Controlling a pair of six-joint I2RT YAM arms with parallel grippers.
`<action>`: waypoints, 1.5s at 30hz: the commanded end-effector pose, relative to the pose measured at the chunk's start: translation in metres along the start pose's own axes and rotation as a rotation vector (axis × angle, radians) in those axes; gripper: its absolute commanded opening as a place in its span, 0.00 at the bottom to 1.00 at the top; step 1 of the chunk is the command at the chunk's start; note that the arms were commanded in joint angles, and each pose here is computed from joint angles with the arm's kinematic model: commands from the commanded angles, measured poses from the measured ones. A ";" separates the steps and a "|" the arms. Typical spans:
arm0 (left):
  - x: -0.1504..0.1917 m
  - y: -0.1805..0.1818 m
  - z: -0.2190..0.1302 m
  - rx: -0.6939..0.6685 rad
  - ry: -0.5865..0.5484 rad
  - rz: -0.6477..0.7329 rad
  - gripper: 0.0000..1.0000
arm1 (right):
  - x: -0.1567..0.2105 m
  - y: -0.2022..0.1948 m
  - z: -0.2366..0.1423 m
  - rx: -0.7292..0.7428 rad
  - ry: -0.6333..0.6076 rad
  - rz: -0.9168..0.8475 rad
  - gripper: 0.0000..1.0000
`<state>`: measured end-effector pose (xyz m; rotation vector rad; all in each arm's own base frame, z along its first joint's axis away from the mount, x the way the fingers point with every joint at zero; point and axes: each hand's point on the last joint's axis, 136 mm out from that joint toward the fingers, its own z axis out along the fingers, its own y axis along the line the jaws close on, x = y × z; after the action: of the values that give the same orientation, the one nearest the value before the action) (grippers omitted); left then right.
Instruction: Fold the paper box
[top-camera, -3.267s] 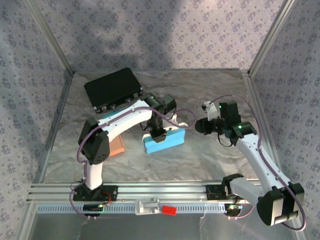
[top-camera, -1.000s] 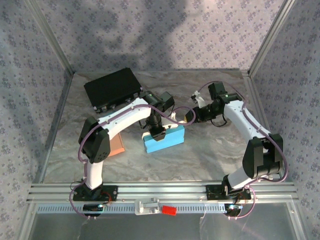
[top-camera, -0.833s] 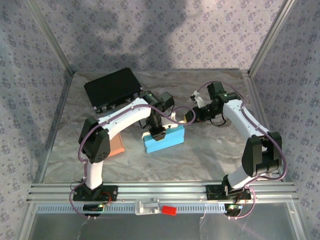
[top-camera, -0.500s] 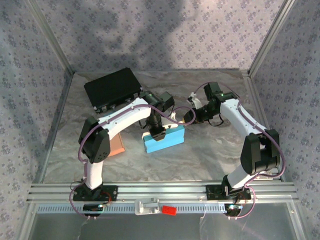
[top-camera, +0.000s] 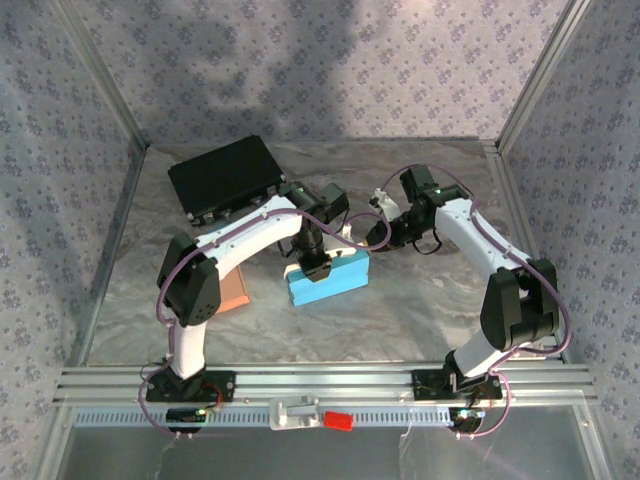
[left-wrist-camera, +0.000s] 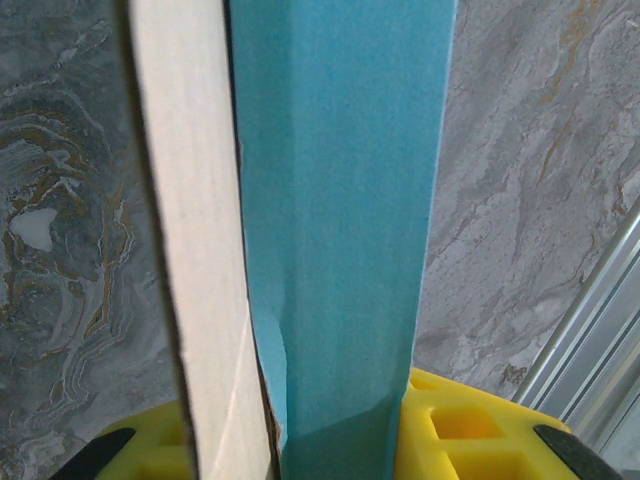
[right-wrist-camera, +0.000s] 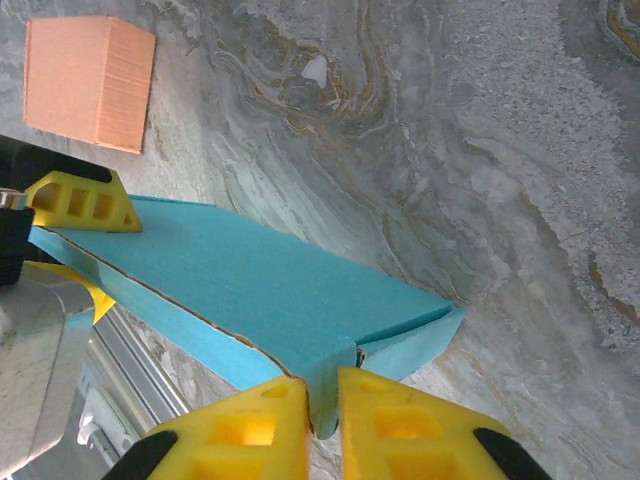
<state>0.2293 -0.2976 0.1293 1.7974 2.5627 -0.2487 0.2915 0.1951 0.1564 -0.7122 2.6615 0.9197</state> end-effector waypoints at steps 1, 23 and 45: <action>-0.005 0.004 0.004 0.001 0.004 0.013 0.30 | -0.006 0.003 -0.009 0.038 -0.021 -0.032 0.13; -0.010 0.010 0.003 -0.046 0.013 0.001 0.31 | -0.006 0.010 -0.018 0.106 -0.055 0.166 0.00; -0.015 0.017 0.007 -0.033 -0.013 -0.039 0.33 | 0.021 -0.003 0.000 0.235 -0.124 0.098 0.00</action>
<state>0.2408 -0.3042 0.1294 1.7763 2.5520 -0.2034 0.2838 0.1884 0.1586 -0.4613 2.6364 0.6868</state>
